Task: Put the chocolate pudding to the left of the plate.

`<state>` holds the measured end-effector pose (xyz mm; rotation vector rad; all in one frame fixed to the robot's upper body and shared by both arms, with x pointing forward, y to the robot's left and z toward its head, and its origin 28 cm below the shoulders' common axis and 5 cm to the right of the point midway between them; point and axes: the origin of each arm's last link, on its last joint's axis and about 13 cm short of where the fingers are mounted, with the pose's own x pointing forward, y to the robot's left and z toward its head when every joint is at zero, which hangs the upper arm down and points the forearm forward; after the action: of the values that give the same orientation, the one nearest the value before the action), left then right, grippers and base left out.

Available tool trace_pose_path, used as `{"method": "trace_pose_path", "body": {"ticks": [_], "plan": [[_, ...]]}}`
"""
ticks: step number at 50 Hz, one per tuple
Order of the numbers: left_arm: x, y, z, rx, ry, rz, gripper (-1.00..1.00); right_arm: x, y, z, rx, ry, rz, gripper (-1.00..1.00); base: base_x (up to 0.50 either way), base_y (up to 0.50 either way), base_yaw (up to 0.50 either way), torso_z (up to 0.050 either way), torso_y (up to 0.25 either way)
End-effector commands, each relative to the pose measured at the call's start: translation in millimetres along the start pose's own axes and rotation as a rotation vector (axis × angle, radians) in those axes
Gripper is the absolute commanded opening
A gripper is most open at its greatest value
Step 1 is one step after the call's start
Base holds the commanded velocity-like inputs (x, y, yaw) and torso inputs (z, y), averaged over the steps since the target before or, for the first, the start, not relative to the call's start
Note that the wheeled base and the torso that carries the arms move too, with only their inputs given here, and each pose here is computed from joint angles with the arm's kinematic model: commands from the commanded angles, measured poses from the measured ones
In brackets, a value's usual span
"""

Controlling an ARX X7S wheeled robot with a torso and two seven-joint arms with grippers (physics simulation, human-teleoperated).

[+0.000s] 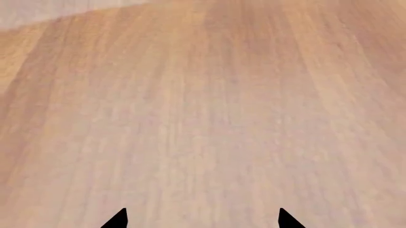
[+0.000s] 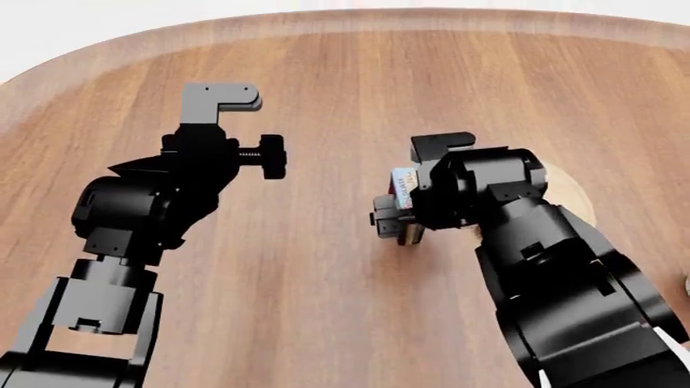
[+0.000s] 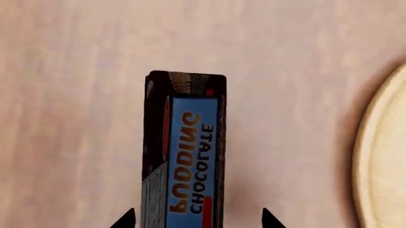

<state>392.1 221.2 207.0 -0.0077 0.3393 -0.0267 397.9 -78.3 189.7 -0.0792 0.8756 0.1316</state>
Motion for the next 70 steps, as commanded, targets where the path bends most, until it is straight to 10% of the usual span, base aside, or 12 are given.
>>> {"method": "trace_pose_path", "body": {"ticks": [1,27,70], "plan": [[-3,0.5,3,-0.007,-0.003,-0.008,1.0,-7,-2.0,9,-0.004,-0.031,0.001,1.0,0.0,0.0,0.0,0.0,0.25],[-76,3.8,-16,-0.005,-0.17,-0.075,1.0,-55,-9.8,-26,-0.013,-0.261,0.036,1.0,0.0,0.0,0.0,0.0,0.25],[-206,-6.6,-168,0.054,-0.549,-0.057,1.0,-101,-0.2,-234,0.046,-0.887,-0.051,1.0,0.0,0.0,0.0,0.0,0.25]]}}
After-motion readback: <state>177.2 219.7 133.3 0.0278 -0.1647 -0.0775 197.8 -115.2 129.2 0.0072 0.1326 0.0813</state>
